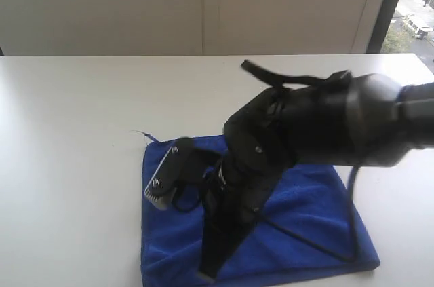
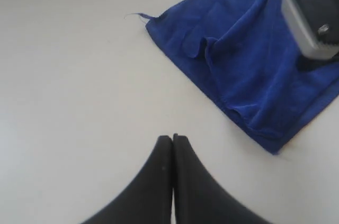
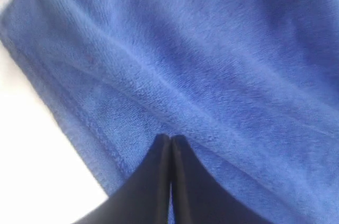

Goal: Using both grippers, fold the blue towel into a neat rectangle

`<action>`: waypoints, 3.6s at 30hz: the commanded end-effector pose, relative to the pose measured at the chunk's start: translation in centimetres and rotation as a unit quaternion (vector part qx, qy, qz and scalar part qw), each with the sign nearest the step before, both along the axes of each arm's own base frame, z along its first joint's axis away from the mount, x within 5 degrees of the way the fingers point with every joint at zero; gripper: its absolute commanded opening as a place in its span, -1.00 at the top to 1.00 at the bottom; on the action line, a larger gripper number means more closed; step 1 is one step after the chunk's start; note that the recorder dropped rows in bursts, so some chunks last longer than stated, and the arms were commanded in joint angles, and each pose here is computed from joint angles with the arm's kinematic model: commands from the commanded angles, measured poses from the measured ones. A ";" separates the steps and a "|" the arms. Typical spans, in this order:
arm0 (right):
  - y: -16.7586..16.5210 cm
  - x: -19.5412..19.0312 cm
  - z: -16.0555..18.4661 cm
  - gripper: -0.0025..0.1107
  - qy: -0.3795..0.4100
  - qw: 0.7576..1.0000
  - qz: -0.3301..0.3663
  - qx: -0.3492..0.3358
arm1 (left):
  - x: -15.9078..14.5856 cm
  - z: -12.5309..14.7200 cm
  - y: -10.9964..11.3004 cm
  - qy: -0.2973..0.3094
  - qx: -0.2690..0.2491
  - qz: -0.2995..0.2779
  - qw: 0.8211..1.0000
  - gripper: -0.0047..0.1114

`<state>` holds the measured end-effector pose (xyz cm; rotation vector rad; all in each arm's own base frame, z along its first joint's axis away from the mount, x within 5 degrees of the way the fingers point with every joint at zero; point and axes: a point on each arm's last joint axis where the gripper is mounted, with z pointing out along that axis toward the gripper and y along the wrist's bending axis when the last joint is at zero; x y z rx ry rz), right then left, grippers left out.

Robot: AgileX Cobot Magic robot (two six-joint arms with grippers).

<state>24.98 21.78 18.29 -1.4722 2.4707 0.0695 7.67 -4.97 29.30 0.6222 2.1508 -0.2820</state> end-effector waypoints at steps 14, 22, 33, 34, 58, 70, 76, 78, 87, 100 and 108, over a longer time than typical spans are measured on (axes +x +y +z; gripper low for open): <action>-5.8 -4.6 3.9 0.96 -0.060 0.993 -0.079 0.069 | 24.4 -2.3 -12.2 0.265 -0.136 -0.237 0.925 0.92; -4.7 -3.6 2.9 0.96 -0.091 0.980 -0.109 0.141 | 27.3 -6.1 -11.2 0.245 -0.028 -0.200 0.948 0.74; -1.9 -0.6 -2.7 0.96 -0.008 0.985 -0.140 0.103 | 29.4 -12.0 -11.4 0.273 0.006 -0.195 0.942 0.21; -1.9 -0.6 -2.8 0.96 -0.008 0.985 -0.140 0.103 | 29.5 -12.3 -11.5 0.271 0.010 -0.199 0.942 0.21; -1.7 -0.4 -3.8 0.96 -0.007 0.985 -0.141 0.099 | 29.2 -13.8 -13.7 0.237 0.016 -0.263 0.935 0.21; -1.7 -0.3 -3.8 0.96 -0.009 0.986 -0.136 0.098 | 29.1 -14.1 -13.3 0.249 0.041 -0.259 0.932 0.26; -1.8 -0.4 -3.9 0.96 -0.008 0.986 -0.137 0.098 | 29.0 -14.1 -13.3 0.252 0.040 -0.261 0.931 0.35; -1.8 -0.4 -3.9 0.96 -0.009 0.986 -0.137 0.098 | 29.0 -14.1 -13.3 0.254 0.040 -0.262 0.930 0.35; -1.7 -0.3 -3.8 0.96 -0.015 0.985 -0.138 0.103 | 28.9 -14.1 -13.3 0.257 0.039 -0.265 0.929 0.35; -1.7 -0.3 -3.8 0.96 -0.015 0.985 -0.138 0.103 | 29.0 -14.0 -13.5 0.253 0.027 -0.257 0.932 0.68; -1.9 -0.5 -4.2 0.96 -0.015 0.985 -0.140 0.102 | 28.8 -13.1 -13.4 0.246 0.033 -0.265 0.932 0.92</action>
